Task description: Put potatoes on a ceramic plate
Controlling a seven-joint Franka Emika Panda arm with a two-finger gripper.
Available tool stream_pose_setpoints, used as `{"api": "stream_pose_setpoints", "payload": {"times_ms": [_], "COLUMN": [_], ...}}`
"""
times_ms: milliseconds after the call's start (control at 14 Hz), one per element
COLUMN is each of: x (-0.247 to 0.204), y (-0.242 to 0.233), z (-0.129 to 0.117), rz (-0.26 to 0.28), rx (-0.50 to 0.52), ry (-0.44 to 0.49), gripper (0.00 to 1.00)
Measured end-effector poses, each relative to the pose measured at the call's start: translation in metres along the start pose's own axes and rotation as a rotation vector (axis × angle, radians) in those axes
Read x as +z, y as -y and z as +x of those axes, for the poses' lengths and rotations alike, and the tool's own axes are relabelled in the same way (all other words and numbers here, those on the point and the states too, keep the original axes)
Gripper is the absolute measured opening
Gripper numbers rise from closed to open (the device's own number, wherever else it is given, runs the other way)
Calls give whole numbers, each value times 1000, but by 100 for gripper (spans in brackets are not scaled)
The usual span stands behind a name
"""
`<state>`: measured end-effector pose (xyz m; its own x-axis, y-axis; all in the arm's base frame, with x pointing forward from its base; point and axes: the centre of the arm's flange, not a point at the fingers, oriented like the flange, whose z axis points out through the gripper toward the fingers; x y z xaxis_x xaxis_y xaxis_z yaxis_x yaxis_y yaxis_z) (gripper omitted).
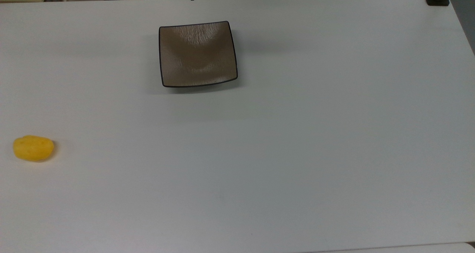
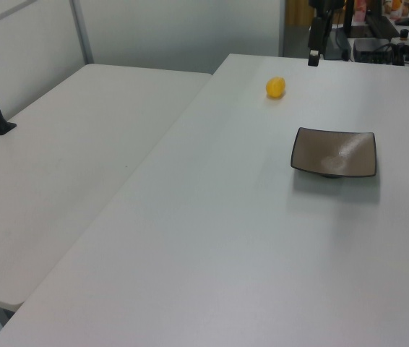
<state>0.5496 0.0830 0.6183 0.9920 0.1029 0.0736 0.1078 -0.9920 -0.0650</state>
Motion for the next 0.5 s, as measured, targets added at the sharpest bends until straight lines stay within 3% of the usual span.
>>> {"api": "stream_pose_setpoints", "payload": {"times_ms": [501], "x": [-2], "y": [-2], "z": [-1], "rz": [0], "rx": [4], "ry": [-4], "gripper": [100]}}
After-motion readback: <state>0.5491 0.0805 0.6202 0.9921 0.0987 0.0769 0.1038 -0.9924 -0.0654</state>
